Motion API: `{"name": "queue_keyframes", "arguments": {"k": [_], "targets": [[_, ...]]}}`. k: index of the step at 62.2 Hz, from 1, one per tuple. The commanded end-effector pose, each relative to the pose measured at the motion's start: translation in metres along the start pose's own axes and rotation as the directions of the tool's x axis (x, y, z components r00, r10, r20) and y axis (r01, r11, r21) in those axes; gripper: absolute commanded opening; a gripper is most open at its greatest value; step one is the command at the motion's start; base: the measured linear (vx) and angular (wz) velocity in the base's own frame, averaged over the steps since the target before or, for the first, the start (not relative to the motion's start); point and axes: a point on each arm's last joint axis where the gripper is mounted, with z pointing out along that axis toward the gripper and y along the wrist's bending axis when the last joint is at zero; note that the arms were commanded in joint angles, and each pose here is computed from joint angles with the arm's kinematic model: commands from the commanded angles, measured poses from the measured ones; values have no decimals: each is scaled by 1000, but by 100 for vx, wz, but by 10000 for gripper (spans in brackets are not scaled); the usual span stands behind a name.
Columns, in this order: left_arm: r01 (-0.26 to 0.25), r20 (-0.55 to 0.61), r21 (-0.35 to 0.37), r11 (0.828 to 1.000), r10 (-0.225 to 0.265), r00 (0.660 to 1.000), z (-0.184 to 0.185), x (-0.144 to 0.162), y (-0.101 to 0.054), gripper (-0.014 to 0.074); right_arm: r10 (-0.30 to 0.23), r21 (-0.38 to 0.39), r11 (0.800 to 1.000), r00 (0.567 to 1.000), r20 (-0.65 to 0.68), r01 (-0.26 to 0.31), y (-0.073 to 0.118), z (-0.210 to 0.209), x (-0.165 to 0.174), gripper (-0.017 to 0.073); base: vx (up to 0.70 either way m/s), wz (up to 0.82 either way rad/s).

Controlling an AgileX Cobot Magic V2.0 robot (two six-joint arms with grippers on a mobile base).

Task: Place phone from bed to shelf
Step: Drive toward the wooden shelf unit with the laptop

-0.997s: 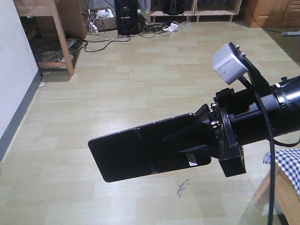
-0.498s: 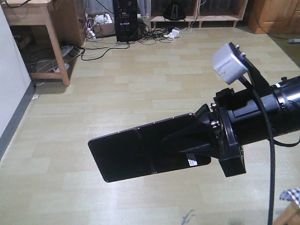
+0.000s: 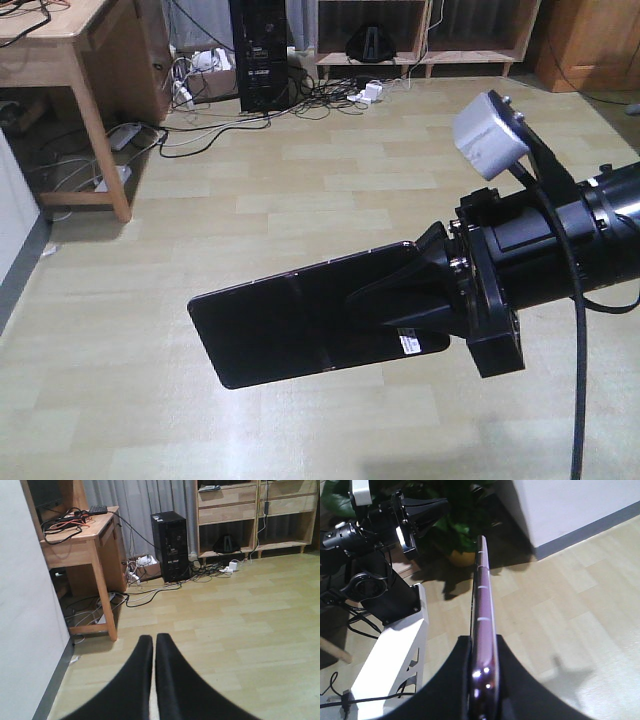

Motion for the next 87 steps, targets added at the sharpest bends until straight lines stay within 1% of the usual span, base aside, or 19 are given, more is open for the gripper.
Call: {"name": "queue_keyframes", "arguments": {"k": [1, 57, 87], "targets": [[15, 107, -9, 1000, -14, 994, -3, -14, 2, 1, -23, -76, 997, 998, 64, 28, 18, -9, -11, -2, 46, -5], [15, 107, -9, 1000, -14, 994, -3, -14, 2, 1, -24, -76, 997, 998, 64, 29, 18, -9, -11, -2, 43, -17], [15, 107, -9, 1000, -14, 994, -3, -14, 2, 1, -24, -76, 997, 998, 64, 29, 18, -9, -11, -2, 40, -29]]}}
